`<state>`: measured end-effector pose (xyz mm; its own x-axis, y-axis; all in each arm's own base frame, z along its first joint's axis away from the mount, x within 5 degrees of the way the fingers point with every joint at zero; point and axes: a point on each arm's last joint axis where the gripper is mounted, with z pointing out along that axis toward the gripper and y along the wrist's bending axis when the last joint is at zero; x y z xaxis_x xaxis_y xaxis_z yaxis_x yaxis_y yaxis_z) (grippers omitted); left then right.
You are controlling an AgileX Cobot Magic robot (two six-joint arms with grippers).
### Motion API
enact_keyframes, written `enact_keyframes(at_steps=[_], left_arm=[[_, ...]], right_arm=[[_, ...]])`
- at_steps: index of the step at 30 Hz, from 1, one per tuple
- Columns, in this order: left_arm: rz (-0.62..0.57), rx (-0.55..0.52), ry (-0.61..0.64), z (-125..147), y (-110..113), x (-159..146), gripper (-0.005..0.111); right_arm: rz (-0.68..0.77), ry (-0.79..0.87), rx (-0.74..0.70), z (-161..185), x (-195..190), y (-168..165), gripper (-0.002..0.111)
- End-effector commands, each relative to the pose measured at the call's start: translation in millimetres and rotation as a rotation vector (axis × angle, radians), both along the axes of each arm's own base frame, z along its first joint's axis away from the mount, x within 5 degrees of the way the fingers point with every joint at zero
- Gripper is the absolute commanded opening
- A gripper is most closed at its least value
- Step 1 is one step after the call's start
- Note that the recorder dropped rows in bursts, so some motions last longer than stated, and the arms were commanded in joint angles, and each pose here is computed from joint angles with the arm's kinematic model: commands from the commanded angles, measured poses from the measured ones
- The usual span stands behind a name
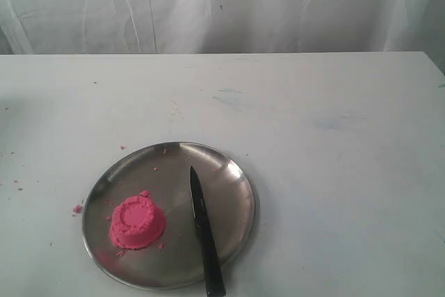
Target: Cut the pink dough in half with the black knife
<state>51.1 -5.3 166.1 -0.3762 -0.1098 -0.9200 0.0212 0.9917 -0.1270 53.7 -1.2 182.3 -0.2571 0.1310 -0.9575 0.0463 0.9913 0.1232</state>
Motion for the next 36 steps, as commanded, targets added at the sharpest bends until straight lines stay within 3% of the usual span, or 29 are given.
enact_keyframes(at_steps=[1, 7, 11, 14, 28, 31, 36], left_arm=[[-0.007, -0.002, 0.001, -1.3, -0.5, -0.3, 0.0], [-0.007, -0.002, 0.001, -1.3, -0.5, -0.3, 0.0], [-0.007, -0.002, 0.001, -1.3, -0.5, -0.3, 0.0], [-0.007, -0.002, 0.001, -1.3, -0.5, -0.3, 0.0], [-0.007, -0.002, 0.001, -1.3, -0.5, -0.3, 0.0], [-0.007, -0.002, 0.001, -1.3, -0.5, -0.3, 0.0], [-0.003, -0.004, -0.041, 2.2, -0.1, 1.1, 0.0]], right_arm=[[0.007, 0.0, -0.027, -0.7, -0.4, -0.1, 0.0], [0.007, 0.0, -0.024, -0.7, -0.4, -0.1, 0.0], [0.051, -0.023, -0.384, 2.5, 0.3, -4.2, 0.0], [0.067, -0.057, -0.514, 6.2, 1.0, -4.7, 0.0], [0.065, -0.329, -0.543, 29.9, 2.5, 1.1, 0.0], [0.058, -0.426, -0.431, 38.0, 1.5, 3.3, 0.0], [0.075, -0.59, 0.078, 52.2, -2.2, 6.4, 0.0]])
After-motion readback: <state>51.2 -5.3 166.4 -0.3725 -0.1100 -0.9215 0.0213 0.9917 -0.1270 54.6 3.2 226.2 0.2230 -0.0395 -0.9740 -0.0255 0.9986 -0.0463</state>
